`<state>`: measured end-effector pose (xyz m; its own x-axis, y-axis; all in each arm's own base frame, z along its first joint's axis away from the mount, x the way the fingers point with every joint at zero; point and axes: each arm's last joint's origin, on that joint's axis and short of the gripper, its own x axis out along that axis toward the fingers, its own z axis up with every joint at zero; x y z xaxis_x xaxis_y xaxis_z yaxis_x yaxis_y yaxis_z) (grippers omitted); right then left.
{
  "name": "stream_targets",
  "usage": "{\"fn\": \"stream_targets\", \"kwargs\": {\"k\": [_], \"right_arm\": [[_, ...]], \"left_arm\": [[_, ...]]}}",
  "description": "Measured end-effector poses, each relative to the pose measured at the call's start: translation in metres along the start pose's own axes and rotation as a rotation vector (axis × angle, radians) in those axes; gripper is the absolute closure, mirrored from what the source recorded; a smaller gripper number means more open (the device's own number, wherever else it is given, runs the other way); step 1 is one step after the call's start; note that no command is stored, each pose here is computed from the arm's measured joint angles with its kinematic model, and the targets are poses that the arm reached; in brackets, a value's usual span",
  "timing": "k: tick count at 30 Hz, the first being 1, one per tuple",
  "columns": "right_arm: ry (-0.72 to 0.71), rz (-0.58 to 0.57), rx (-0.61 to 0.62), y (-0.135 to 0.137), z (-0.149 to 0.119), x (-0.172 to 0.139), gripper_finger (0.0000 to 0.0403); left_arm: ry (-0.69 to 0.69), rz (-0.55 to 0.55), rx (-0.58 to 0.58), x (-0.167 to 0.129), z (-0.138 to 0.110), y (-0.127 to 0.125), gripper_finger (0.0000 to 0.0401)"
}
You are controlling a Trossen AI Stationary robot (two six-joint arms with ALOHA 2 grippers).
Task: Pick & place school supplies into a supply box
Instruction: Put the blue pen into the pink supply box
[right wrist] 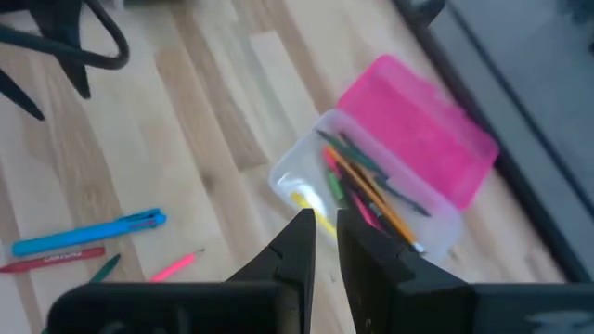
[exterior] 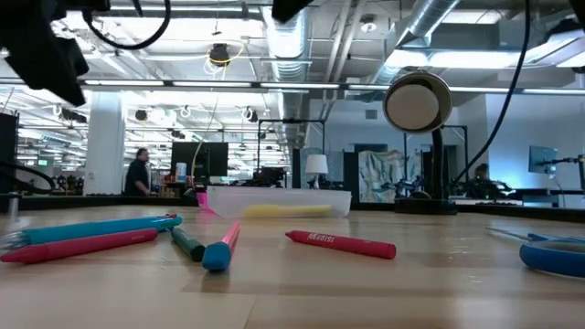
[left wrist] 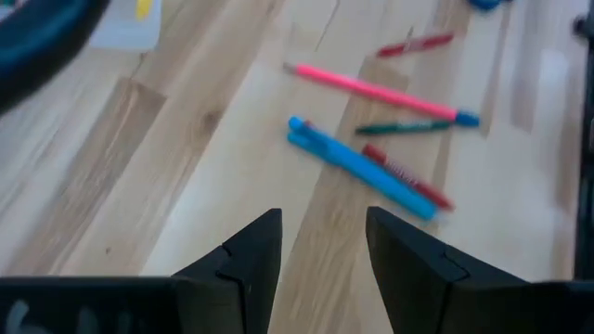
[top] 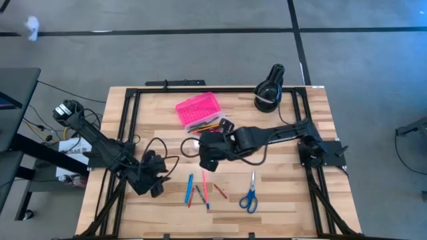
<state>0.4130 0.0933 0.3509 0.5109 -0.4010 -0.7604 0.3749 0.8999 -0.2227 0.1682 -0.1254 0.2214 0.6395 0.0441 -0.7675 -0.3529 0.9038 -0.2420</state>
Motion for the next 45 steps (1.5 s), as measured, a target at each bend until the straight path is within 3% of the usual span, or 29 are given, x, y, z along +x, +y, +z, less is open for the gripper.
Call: {"fn": "stream_targets", "kwargs": {"k": [7, 20, 30, 36, 45], "right_arm": [[-0.090, -0.050, -0.067, 0.009, -0.010, -0.039, 0.0360], [-0.178, 0.051, -0.224, 0.028, -0.033, -0.100, 0.0361], [-0.372, 0.342, -0.299, 0.038, -0.049, -0.174, 0.0361], [-0.475, 0.431, -0.338, 0.032, -0.061, -0.212, 0.0361], [-0.375, 0.291, -0.314, 0.023, -0.083, -0.216, 0.0361]], "left_arm": [[-0.046, -0.041, -0.044, 0.001, 0.004, -0.006, 0.0248], [-0.071, -0.101, -0.140, 0.021, 0.003, -0.023, 0.0248], [-0.051, -0.126, -0.197, 0.042, -0.003, -0.036, 0.0248], [-0.082, -0.129, -0.248, 0.046, -0.002, -0.038, 0.0248], [-0.055, -0.051, -0.364, 0.058, -0.001, -0.030, 0.0248]]}}
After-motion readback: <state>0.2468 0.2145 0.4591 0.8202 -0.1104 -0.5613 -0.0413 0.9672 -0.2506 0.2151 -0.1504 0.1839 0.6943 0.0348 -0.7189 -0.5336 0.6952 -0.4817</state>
